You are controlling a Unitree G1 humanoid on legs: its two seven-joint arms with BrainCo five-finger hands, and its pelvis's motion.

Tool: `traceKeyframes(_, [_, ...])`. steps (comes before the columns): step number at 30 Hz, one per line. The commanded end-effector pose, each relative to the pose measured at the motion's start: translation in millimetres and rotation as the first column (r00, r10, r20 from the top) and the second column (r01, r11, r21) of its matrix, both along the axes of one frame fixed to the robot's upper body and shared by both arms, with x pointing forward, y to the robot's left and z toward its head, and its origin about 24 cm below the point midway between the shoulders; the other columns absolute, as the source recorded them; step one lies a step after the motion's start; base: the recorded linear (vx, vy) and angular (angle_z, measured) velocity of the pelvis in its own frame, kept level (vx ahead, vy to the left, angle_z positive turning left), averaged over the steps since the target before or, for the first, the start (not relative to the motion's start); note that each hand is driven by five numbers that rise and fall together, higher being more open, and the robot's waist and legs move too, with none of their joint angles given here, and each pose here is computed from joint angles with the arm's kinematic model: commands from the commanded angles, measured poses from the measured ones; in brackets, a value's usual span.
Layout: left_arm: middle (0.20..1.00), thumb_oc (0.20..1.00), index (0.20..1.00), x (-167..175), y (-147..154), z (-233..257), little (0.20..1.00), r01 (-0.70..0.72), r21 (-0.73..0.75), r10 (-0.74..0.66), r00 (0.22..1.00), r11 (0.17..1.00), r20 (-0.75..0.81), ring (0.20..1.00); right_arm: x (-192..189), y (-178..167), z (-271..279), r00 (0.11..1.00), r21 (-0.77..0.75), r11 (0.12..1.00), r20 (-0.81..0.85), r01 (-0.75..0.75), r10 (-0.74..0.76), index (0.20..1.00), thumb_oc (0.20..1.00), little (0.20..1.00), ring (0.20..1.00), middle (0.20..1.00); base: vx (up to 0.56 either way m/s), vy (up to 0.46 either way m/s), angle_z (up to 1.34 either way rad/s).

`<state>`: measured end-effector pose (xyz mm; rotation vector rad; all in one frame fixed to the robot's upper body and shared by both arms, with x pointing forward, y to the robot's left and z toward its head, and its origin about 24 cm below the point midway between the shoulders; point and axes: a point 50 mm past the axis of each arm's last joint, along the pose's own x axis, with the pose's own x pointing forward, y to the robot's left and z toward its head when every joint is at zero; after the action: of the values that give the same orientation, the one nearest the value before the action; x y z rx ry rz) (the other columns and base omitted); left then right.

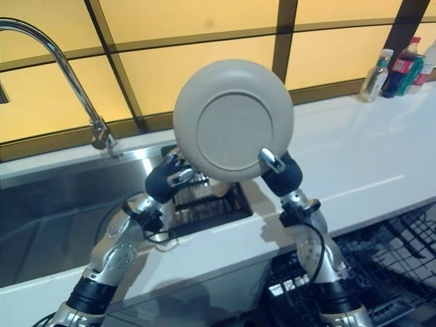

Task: Pick up plates and place into dishwasher.

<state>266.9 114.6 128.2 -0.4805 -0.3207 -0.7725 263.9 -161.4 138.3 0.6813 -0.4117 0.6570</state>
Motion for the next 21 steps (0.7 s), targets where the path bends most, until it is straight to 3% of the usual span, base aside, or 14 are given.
traceKeyframes(1, [1.000,1.000,1.000,1,-1,27,1.000,0.013,-0.085,-0.005,0.996,0.996,0.093,1.000,-7,-13,21,0.978,0.124,0.977,0.091,0.176,-0.188,0.200,0.200,0.200,0.200,0.200,-0.04,0.002,-0.07])
traceKeyframes(3, [1.000,1.000,1.000,-1,-5,33,1.000,0.028,-0.095,-0.017,0.994,0.995,0.111,1.000,-6,-20,21,0.955,0.107,0.956,0.087,0.273,-0.282,0.200,0.200,0.200,0.200,0.200,-0.03,-0.002,-0.07])
traceKeyframes(14, [1.000,1.000,1.000,-10,8,48,1.000,0.036,-0.170,-0.008,0.987,0.985,0.162,1.000,-16,-61,14,0.860,0.199,0.843,0.005,0.499,-0.510,0.200,0.200,0.200,0.200,0.200,-0.03,0.009,-0.06])
traceKeyframes(18, [1.000,1.000,1.000,-12,-7,55,1.000,0.121,-0.244,-0.083,0.984,0.962,0.160,1.000,-17,-75,9,0.772,0.232,0.742,-0.076,0.629,-0.631,0.200,0.200,0.200,0.200,0.200,0.00,0.000,0.00])
traceKeyframes(21, [1.000,1.000,1.000,-15,-23,58,1.000,0.173,-0.261,-0.133,0.977,0.950,0.164,1.000,-21,-81,0,0.658,0.202,0.629,-0.143,0.751,-0.739,0.200,0.200,0.200,0.200,0.200,-0.02,0.009,-0.05])
